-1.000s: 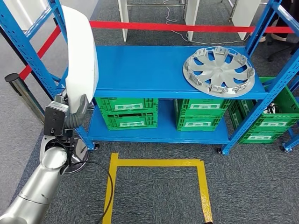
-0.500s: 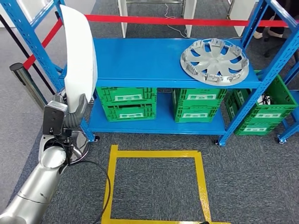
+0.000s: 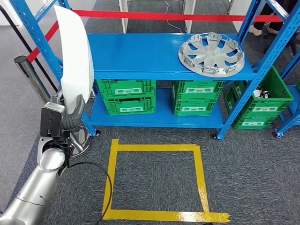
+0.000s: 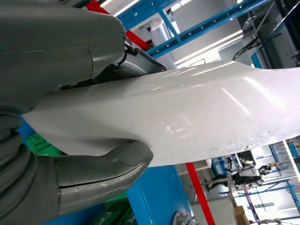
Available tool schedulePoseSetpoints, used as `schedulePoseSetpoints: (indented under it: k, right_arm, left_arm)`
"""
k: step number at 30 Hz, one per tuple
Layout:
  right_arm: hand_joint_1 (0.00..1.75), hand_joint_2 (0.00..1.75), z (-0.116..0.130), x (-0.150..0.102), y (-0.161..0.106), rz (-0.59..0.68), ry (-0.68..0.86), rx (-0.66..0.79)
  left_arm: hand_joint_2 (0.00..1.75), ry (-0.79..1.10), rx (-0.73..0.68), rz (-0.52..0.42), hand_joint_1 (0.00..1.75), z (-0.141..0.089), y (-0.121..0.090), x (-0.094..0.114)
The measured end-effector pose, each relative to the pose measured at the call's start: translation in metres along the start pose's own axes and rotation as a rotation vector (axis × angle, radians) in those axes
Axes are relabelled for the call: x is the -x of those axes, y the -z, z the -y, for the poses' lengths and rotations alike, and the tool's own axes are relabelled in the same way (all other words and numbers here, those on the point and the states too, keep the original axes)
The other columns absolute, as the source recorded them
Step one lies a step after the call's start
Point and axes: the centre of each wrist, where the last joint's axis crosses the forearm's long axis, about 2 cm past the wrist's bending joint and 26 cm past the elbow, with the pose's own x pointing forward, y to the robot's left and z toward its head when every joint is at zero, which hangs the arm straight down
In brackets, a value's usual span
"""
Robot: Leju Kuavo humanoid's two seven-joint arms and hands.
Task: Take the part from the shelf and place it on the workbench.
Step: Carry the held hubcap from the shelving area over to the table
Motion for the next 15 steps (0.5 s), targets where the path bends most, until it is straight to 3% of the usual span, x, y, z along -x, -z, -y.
schedulePoseSetpoints:
  k: [15]
  right_arm:
    - [0.0,0.0,-0.0007,0.0014,-0.0001,-0.008,0.005,-0.006]
  left_arm:
    - [1.75,-0.021,-0.012,0.006,1.75,0.0041,-0.0101,-0.0012]
